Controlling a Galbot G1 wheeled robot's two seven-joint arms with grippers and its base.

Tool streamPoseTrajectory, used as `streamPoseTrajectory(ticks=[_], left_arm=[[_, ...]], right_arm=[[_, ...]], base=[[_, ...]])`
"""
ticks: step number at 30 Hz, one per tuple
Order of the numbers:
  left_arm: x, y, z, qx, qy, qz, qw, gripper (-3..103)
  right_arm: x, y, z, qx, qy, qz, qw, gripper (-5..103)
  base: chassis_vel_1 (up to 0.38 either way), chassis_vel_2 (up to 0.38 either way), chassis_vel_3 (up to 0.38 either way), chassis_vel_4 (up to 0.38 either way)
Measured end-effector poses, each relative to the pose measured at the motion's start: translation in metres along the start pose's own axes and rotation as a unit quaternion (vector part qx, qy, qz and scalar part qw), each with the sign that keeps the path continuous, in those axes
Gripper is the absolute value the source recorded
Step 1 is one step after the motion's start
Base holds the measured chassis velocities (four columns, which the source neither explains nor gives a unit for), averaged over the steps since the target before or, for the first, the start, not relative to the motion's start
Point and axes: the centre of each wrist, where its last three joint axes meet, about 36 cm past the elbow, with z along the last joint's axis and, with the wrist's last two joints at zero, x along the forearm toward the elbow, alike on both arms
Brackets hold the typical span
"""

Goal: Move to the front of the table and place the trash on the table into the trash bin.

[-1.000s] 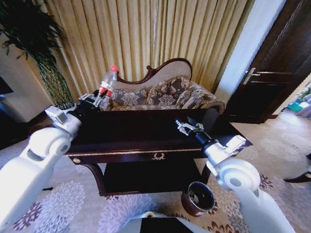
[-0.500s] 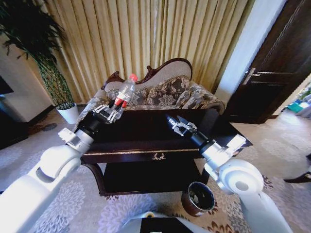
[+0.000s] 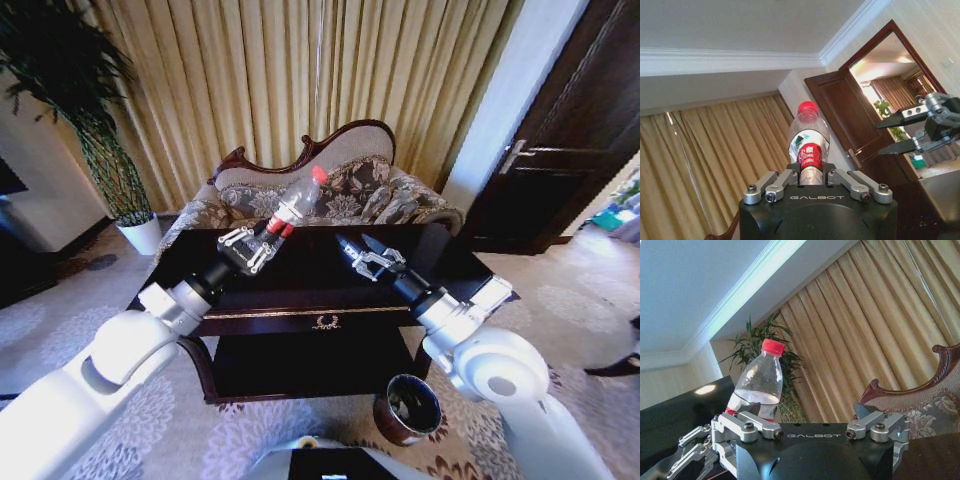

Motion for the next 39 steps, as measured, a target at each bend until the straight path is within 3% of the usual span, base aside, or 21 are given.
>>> streamPoseTrajectory(ticks=[11,39], left_arm=[[0.002,-0.013,-0.014,0.007,-0.001,0.019,0.9998,22],[0.002,-0.026,-0.011,0.019,0.012,0.050,0.9985,20]], right_arm=[[-0.002,0.002,0.005,-0.001,-0.002,-0.012,1.000,100],[-0.002,0.002,0.004,0.010,0.003,-0.012,1.000,100]], base=[[0.000,0.000,0.000,0.000],[0.000,0.000,0.000,0.000]])
